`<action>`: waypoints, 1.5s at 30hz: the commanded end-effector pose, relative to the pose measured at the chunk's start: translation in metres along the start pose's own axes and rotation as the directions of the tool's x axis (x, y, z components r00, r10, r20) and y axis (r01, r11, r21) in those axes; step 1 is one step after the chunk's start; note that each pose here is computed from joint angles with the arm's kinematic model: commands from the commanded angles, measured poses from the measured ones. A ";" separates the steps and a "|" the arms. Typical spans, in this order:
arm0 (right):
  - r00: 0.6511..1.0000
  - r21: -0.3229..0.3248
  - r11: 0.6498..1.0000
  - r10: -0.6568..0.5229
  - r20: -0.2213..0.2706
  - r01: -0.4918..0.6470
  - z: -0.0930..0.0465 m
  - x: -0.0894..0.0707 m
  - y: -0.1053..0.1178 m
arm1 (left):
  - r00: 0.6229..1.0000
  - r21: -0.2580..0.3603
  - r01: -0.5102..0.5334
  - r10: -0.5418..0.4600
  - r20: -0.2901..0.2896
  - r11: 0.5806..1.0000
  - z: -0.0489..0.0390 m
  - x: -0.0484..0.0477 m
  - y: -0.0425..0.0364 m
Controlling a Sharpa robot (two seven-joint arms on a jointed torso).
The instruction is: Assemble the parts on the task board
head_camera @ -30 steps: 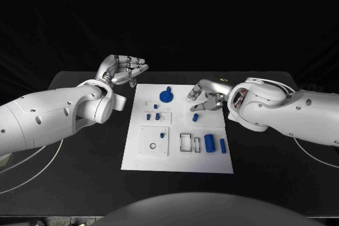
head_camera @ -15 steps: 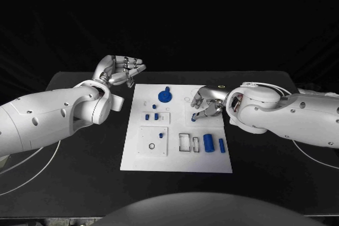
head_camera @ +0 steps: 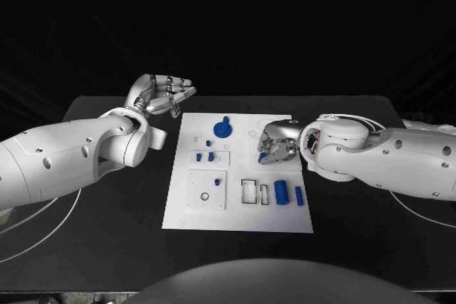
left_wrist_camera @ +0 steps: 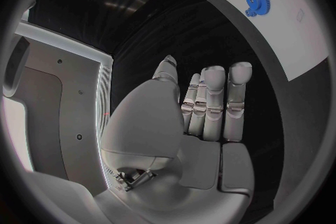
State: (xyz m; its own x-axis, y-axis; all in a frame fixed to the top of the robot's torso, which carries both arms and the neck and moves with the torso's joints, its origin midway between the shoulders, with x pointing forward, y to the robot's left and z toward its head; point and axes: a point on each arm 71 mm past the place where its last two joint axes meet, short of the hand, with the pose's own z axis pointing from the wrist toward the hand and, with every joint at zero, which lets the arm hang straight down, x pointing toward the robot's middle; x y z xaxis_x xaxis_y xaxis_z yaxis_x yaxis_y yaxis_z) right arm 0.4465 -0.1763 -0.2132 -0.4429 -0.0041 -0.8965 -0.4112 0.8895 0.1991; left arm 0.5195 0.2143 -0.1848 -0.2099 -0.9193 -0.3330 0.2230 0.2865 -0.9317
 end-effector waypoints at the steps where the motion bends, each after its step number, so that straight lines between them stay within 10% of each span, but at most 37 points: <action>1: 0.999 0.016 0.999 -0.031 -0.018 0.031 0.001 0.002 -0.001 | 1.000 0.010 0.009 -0.009 -0.009 1.000 0.0000 0.0020 -0.0016; 45: 0.998 -0.013 0.999 -0.039 0.042 0.040 0.002 0.000 0.004 | 1.000 0.010 0.009 -0.008 -0.009 1.000 0.0003 0.0017 -0.0014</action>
State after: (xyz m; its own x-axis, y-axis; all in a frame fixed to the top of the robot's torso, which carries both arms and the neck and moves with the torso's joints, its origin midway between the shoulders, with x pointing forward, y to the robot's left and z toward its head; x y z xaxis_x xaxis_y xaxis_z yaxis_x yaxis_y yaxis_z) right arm 0.4464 -0.1721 -0.2147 -0.4232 -0.0249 -0.9057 -0.4240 0.8889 0.1737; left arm 0.5196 0.2143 -0.1848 -0.2098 -0.9193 -0.3330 0.2232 0.2866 -0.9317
